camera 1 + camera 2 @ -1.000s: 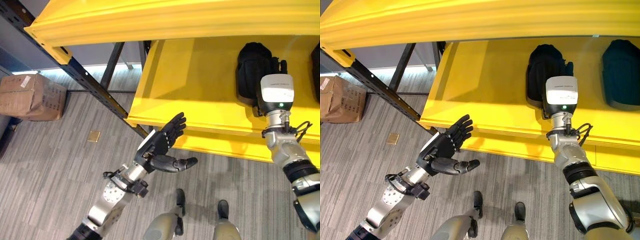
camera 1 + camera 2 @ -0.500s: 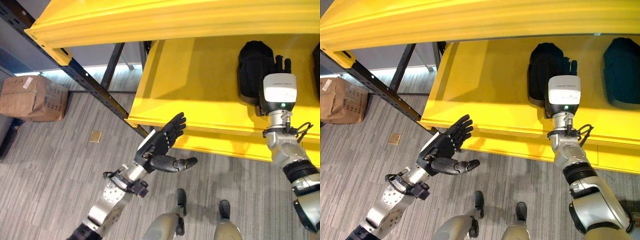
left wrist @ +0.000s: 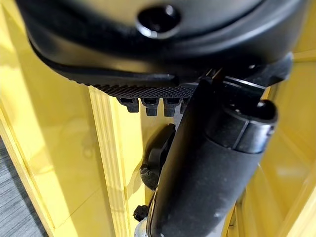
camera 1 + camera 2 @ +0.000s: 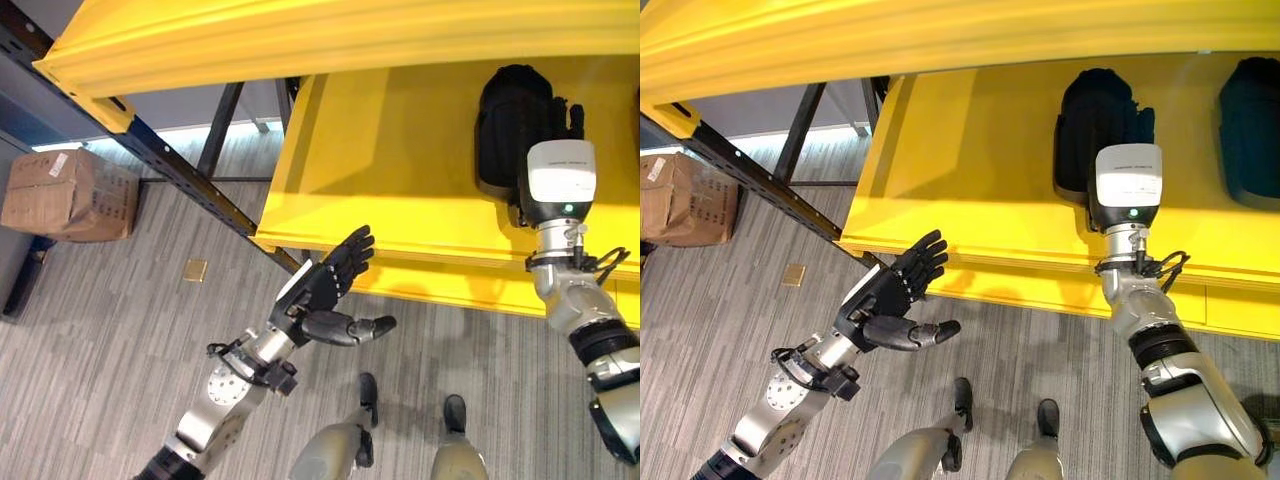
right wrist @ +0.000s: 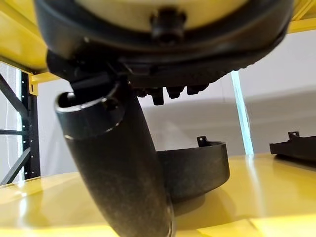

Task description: Move parts from the plastic box to the shelf.

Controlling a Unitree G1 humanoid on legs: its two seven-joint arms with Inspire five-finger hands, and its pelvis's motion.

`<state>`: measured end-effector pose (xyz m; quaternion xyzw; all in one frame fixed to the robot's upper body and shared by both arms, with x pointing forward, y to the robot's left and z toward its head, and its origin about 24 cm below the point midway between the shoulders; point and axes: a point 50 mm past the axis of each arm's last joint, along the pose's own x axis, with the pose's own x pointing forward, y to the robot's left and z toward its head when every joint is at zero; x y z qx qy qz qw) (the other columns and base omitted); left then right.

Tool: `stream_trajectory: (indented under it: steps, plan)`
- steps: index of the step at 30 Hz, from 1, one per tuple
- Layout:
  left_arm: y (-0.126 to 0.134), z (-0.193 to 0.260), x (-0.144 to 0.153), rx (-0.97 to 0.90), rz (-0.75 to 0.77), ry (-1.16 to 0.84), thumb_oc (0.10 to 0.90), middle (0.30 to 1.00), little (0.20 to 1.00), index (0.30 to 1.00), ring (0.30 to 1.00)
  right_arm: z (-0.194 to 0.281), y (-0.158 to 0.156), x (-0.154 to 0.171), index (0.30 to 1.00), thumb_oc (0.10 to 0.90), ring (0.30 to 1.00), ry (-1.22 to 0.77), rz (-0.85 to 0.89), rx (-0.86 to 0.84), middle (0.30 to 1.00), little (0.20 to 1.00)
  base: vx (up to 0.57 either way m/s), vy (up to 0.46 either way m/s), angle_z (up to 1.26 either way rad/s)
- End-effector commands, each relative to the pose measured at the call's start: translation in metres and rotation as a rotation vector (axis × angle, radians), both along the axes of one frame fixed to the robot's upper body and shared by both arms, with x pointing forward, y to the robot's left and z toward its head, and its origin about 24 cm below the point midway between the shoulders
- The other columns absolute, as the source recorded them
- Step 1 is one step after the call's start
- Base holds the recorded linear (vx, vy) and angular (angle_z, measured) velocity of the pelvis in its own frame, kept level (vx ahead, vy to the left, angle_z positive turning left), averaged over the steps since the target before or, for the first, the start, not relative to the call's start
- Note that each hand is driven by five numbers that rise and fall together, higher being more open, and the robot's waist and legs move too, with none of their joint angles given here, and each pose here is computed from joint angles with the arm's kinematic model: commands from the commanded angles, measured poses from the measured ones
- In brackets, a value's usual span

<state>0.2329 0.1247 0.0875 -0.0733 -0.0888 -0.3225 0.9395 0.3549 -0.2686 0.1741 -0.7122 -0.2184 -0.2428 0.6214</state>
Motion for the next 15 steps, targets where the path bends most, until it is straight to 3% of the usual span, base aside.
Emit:
stream_trajectory:
  steps: [1, 15]
  plan:
    - [-0.0168, 0.048, -0.0082, -0.149, -0.098, -0.229, 0.9, 1.0, 1.0, 1.0, 1.0, 0.0936, 0.0263, 0.0033, 1.0, 0.9, 1.0, -0.331, 0.116, -0.141, 1.0, 1.0, -0.04, 0.003, -0.01]
    - [-0.0166, 0.0546, -0.01, -0.175, -0.141, -0.247, 0.9, 1.0, 1.0, 1.0, 1.0, 0.0908, 0.0226, 0.0028, 1.0, 0.9, 1.0, -0.314, 0.074, -0.231, 1.0, 1.0, 0.0, 0.0, 0.0]
